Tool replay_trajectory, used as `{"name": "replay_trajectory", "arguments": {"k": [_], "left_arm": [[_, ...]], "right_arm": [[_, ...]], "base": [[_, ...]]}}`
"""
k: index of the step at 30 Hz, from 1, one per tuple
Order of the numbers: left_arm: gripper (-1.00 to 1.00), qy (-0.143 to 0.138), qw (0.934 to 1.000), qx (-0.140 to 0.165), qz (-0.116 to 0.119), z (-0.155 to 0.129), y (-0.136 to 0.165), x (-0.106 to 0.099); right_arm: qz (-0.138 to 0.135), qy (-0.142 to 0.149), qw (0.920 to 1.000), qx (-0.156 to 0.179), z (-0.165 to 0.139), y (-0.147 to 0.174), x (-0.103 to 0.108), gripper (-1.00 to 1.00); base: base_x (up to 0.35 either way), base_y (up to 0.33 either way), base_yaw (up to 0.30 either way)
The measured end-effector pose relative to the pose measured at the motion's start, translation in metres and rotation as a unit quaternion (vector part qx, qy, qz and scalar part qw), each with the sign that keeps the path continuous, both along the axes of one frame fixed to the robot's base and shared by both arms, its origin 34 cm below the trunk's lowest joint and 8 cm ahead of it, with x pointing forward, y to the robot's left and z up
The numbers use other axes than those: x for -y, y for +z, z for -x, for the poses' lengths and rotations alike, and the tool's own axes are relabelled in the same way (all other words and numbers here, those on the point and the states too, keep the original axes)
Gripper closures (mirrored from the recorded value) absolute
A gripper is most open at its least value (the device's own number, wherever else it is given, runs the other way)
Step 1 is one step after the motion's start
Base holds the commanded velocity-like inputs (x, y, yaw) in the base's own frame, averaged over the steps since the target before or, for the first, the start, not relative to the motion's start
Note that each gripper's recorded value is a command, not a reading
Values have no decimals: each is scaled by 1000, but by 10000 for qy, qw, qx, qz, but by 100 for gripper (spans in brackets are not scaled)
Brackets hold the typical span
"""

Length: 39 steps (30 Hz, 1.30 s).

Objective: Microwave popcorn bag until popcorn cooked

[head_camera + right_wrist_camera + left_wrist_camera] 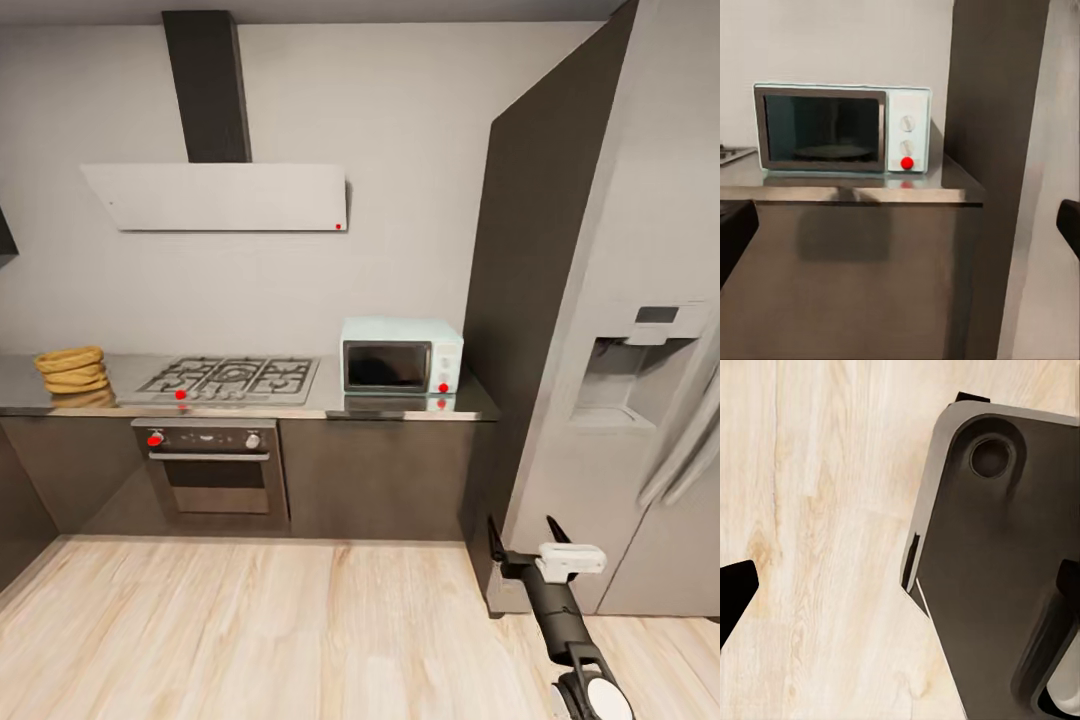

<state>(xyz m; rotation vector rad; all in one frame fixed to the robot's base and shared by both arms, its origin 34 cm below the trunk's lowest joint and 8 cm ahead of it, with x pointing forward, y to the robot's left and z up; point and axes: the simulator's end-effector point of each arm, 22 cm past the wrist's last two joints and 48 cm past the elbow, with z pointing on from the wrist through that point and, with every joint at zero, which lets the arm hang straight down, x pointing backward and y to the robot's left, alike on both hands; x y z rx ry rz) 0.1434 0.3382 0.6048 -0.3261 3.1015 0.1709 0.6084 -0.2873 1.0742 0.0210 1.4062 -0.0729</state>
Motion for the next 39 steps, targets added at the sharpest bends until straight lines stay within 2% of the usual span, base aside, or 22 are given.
{"name": "replay_trajectory", "arguments": {"k": [39], "left_arm": [[-100, -8, 10000, -8, 45, 1, 0, 3]], "right_arm": [[5, 27, 10000, 80, -1, 6, -2, -100]], "base": [[338, 14, 0]]}}
